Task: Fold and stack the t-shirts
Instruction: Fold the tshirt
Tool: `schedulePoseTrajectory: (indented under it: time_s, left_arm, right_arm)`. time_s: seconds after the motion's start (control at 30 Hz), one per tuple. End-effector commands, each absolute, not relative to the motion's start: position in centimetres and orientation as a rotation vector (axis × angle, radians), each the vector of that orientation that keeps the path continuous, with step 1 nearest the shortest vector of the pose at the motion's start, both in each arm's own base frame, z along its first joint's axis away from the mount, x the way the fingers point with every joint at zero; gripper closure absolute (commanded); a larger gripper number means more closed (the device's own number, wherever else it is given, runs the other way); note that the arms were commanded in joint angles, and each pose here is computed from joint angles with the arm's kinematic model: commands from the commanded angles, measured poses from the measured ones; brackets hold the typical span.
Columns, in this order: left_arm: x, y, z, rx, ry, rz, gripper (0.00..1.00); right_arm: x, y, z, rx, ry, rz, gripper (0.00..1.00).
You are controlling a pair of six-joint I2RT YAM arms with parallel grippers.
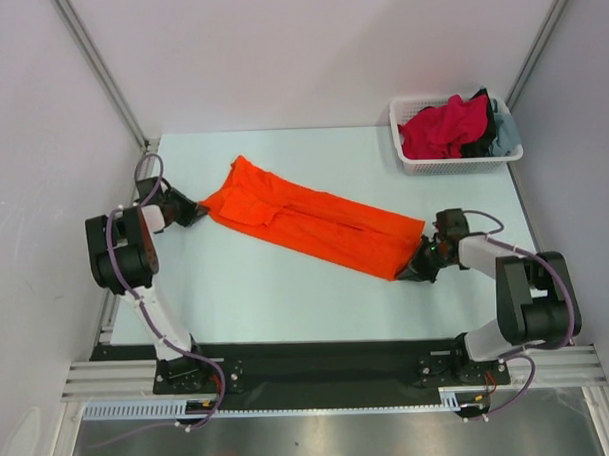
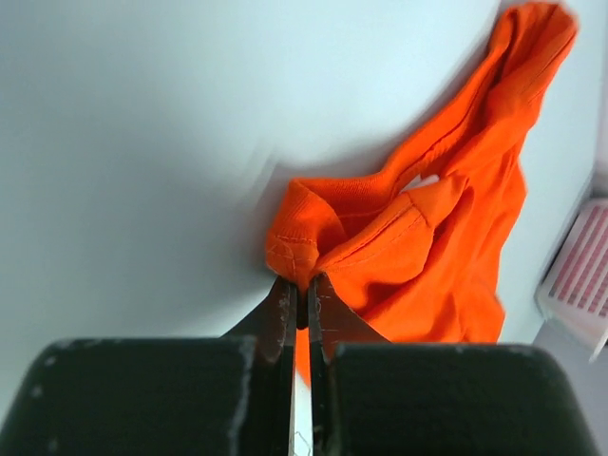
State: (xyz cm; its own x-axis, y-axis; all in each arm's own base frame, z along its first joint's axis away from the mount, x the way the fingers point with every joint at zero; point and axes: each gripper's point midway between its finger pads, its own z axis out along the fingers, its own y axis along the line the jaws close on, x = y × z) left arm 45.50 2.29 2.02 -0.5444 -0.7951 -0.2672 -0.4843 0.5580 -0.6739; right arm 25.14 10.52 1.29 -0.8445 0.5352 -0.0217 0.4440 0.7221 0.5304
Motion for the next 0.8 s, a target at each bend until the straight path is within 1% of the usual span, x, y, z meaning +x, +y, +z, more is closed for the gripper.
schedulePoseTrajectory:
  time_s: [0.0,0.03,0.07,0.1,0.13,0.17,0.2,0.23,0.27,0.3,0.37,0.4,0.43,0.53,0.6,0.63,0.67,0.7,0.73,0.77]
  left_arm:
    - [50.8,4.9,2.7,-0.948,2.114,-0.710,1.00]
    - [53.0,5.2,2.7,-0.931,2.084,-0.734,1.00]
    - [54.0,5.2,2.4,-0.938,2.077,-0.756,1.00]
    - [55.0,5.1,2.6,-0.943,2.063,-0.787,0.99]
    - [57.2,5.2,4.4,-0.893,2.010,-0.804,1.00]
    - [57.9,5.0,3.2,-0.899,2.019,-0.815,1.00]
    - [58.9,4.8,3.4,-0.882,2.010,-0.816,1.00]
    - [60.6,4.3,5.0,-0.831,1.985,-0.822,1.00]
    - [61.3,3.8,3.8,-0.825,2.004,-0.820,1.00]
    - [62.9,3.8,5.0,-0.787,1.985,-0.807,1.00]
    - [64.5,2.5,5.1,-0.748,1.991,-0.824,1.00]
    - [65.0,2.1,3.3,-0.763,2.009,-0.839,1.00]
    - [66.3,1.7,4.7,-0.736,1.977,-0.848,1.00]
    - [67.6,1.4,5.0,-0.733,1.914,-0.861,1.00]
    - [68.3,1.7,5.1,-0.735,1.891,-0.842,1.00]
    - [68.8,1.5,5.2,-0.726,1.887,-0.843,1.00]
    - [68.9,1.6,5.3,-0.722,1.890,-0.842,1.00]
    - [68.9,1.6,5.4,-0.711,1.899,-0.832,1.00]
    - [68.8,1.7,6.3,-0.697,1.897,-0.816,0.94]
    - [68.7,2.1,6.9,-0.691,1.896,-0.776,0.86]
  right_arm:
    - [21.5,12.8,-0.8,0.860,2.828,0.666,1.00]
    - [21.4,13.9,-0.6,0.909,2.814,0.681,1.00]
    - [21.0,15.8,-0.5,0.817,2.821,0.695,1.00]
    - [20.8,16.8,-0.5,0.809,2.818,0.691,1.00]
    - [20.7,17.7,-0.5,0.792,2.811,0.692,1.00]
    - [21.1,19.0,-0.3,0.808,2.773,0.710,1.00]
    - [20.0,20.8,-0.6,0.733,2.798,0.721,1.00]
    - [19.5,22.1,-0.7,0.696,2.804,0.734,1.00]
    - [19.7,23.5,-0.4,0.701,2.773,0.763,1.00]
    - [18.2,25.8,-0.9,0.604,2.816,0.769,1.00]
    - [17.6,28.8,-0.8,0.533,2.816,0.819,1.00]
    - [16.9,30.0,-0.9,0.503,2.831,0.821,1.00]
    - [15.9,32.6,-0.8,0.425,2.853,0.839,1.00]
    - [14.8,37.8,1.0,0.332,2.814,0.990,1.00]
    - [14.3,39.9,1.1,0.286,2.817,1.053,1.00]
    - [14.2,41.3,2.0,0.253,2.808,1.100,1.00]
    - [12.7,42.6,2.2,0.173,2.839,1.171,1.00]
    - [12.0,43.5,2.7,0.107,2.844,1.226,0.89]
    - [11.2,44.1,3.1,-0.017,2.830,1.264,0.77]
    - [9.8,45.5,4.7,-0.153,2.811,1.353,0.69]
